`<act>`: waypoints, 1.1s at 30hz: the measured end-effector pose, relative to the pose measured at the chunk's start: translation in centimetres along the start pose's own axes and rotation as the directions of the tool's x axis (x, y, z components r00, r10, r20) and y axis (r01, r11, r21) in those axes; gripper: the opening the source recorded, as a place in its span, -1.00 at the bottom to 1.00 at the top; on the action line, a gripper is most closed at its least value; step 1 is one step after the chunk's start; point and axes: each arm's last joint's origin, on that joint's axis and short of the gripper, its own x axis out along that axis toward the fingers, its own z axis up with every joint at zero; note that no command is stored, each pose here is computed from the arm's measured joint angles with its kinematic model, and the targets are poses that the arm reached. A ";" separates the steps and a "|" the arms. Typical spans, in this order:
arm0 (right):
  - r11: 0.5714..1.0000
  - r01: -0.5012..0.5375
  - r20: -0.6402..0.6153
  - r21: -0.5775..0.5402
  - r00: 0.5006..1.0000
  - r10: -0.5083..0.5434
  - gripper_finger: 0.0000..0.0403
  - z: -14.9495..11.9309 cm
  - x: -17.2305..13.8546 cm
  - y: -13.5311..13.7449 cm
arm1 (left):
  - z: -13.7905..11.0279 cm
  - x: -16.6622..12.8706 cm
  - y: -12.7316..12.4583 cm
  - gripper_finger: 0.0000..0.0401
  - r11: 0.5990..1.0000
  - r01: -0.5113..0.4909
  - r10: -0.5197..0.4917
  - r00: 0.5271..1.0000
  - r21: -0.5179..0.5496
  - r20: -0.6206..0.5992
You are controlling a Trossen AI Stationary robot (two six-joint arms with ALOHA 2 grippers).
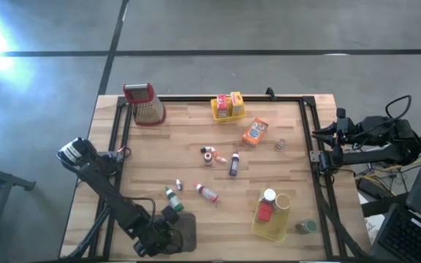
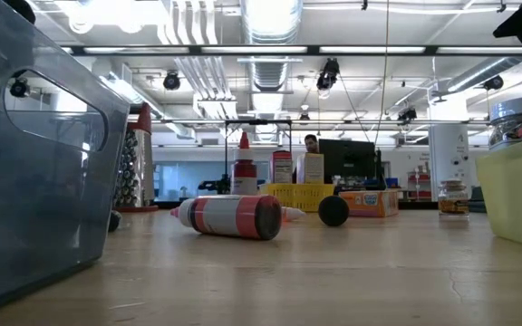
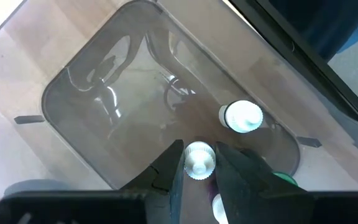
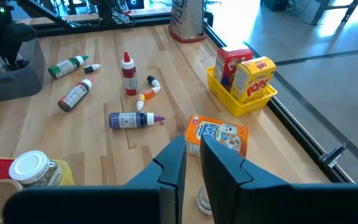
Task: Pick & Place Kitchen Items
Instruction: Put the right small pink food coloring bottle into the black bin
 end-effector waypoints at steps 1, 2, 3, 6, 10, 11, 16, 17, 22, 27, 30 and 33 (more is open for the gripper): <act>1.000 0.000 0.000 0.000 1.000 0.000 -0.80 0.0 0.0 0.0 | 0.0 0.0 0.0 -0.58 1.000 0.000 0.000 1.000 -0.002 0.000; 1.000 0.000 0.000 0.000 1.000 0.000 -0.81 0.0 0.0 0.0 | 0.0 0.0 0.0 -0.58 1.000 0.000 0.000 1.000 -0.004 0.000; 1.000 0.000 0.000 0.000 1.000 0.000 -0.81 0.0 0.0 0.0 | 0.0 0.0 0.0 -0.58 1.000 0.000 0.000 1.000 -0.004 0.001; 1.000 0.000 0.000 0.000 1.000 0.000 -0.80 0.0 0.0 0.0 | 0.0 0.0 0.1 -0.58 1.000 0.000 0.000 1.000 -0.006 0.001; 1.000 0.000 0.000 0.000 1.000 0.000 -0.74 0.0 0.0 0.0 | 0.0 0.0 0.0 -0.58 1.000 0.009 -0.009 1.000 -0.010 -0.001; 1.000 0.000 0.000 0.000 1.000 0.000 -0.73 0.0 0.0 0.0 | 0.0 0.0 0.0 -0.58 1.000 0.009 -0.009 1.000 -0.011 0.000; 1.000 0.000 0.000 0.000 1.000 0.000 -0.65 0.0 0.0 0.0 | 0.0 0.0 0.0 -0.58 0.999 0.008 -0.008 1.000 -0.051 -0.003; 1.000 0.000 0.000 0.000 1.000 0.000 -0.63 0.0 0.0 0.0 | 0.0 0.0 0.0 -0.58 0.999 0.008 -0.008 1.000 -0.053 -0.003; 1.000 0.000 0.000 -0.001 1.000 0.000 -0.54 0.0 0.0 0.0 | -0.1 0.0 0.0 -0.57 0.998 0.008 -0.008 1.000 -0.063 -0.006; 1.000 0.000 0.000 0.000 1.000 0.000 -0.46 0.0 0.0 0.0 | -0.2 0.1 0.0 -0.52 0.998 0.007 -0.007 1.000 -0.062 -0.010; 1.000 0.000 0.000 0.000 1.000 0.000 -0.41 0.0 0.0 0.0 | -0.3 0.1 0.0 -0.48 0.998 0.006 -0.007 1.000 -0.062 -0.013; 1.000 0.000 0.000 0.000 1.000 0.000 -0.37 0.0 0.0 0.0 | -0.3 0.1 0.1 -0.44 0.998 0.006 -0.006 1.000 -0.063 -0.013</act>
